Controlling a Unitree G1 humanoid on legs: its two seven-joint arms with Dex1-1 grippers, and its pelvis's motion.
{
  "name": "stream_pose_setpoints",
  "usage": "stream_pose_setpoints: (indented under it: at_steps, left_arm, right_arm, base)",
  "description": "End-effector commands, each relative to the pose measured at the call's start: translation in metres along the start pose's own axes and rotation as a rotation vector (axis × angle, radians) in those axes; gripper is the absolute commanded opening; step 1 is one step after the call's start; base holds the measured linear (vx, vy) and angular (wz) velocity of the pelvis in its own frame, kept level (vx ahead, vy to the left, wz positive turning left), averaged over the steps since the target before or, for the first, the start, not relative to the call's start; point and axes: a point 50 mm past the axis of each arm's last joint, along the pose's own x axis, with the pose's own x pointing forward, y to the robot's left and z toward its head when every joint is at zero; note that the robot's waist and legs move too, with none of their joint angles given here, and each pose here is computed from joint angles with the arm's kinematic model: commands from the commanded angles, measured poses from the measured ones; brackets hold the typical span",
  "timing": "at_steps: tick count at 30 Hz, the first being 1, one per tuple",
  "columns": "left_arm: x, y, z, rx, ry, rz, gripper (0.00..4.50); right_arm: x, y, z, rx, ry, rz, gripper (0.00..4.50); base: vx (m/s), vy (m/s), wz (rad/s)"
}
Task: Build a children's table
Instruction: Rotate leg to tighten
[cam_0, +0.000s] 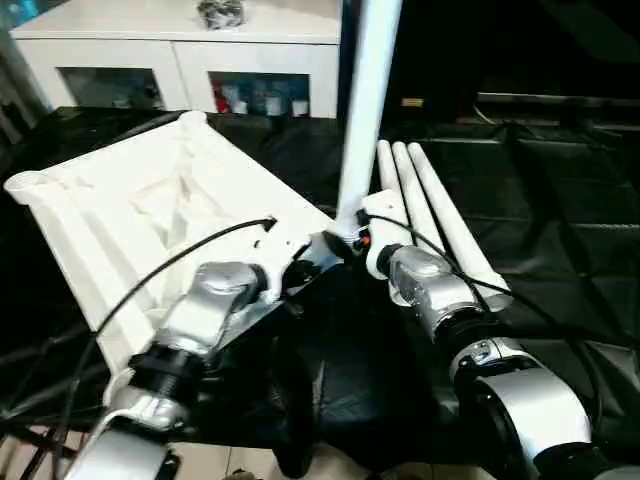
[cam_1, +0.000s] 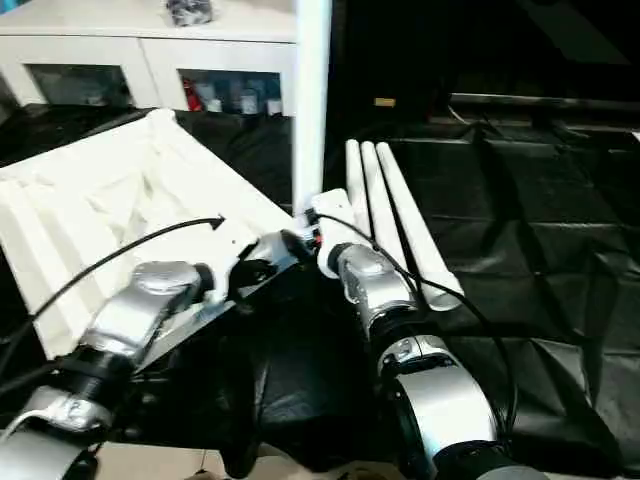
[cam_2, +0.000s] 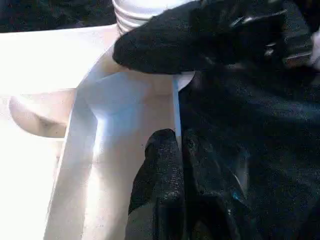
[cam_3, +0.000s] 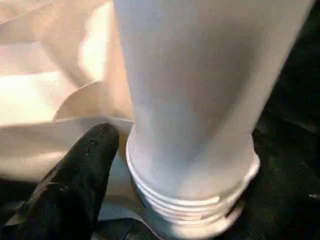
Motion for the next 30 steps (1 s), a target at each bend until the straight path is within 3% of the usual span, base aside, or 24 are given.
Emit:
stream_pose_setpoints:
  at_steps: [1, 6, 14, 19, 20, 23, 25, 30]
  left_arm:
    - [0.006, -0.020, 0.024, 0.073, -0.120, -0.156, 0.00]
    - [-0.007, -0.021, 0.017, 0.094, -0.132, -0.244, 0.00]
    - [-0.028, -0.024, 0.009, 0.121, -0.130, -0.405, 0.00]
    - [-0.036, -0.026, 0.004, 0.121, -0.123, -0.467, 0.00]
    - [-0.037, -0.026, 0.004, 0.121, -0.123, -0.469, 0.00]
    - [-0.039, -0.028, 0.002, 0.114, -0.117, -0.489, 0.00]
    - [-0.039, -0.028, 0.000, 0.108, -0.114, -0.485, 0.00]
    - [-0.037, -0.026, -0.002, 0.098, -0.112, -0.445, 0.00]
  right_arm:
    - [0.008, 0.025, 0.008, -0.066, -0.002, 0.210, 3.85]
    - [-0.014, 0.010, 0.007, -0.199, 0.042, 0.397, 3.85]
    - [-0.047, -0.006, -0.001, -0.247, 0.127, 0.608, 3.85]
    - [-0.053, -0.005, -0.002, -0.245, 0.137, 0.654, 3.85]
    - [-0.053, -0.005, -0.002, -0.245, 0.137, 0.655, 3.61]
    - [-0.054, -0.003, -0.004, -0.234, 0.139, 0.670, 3.61]
    - [-0.052, 0.002, -0.005, -0.213, 0.133, 0.682, 3.26]
    - [-0.049, 0.008, -0.010, -0.177, 0.126, 0.673, 2.90]
  base:
    - [0.000, 0.000, 0.00]
    - [0.000, 0.000, 0.00]
    - [0.000, 0.000, 0.00]
    - [0.000, 0.000, 0.00]
    - [0.000, 0.000, 0.00]
    - [0.000, 0.000, 0.00]
    - [0.000, 0.000, 0.00]
    - [0.000, 0.000, 0.00]
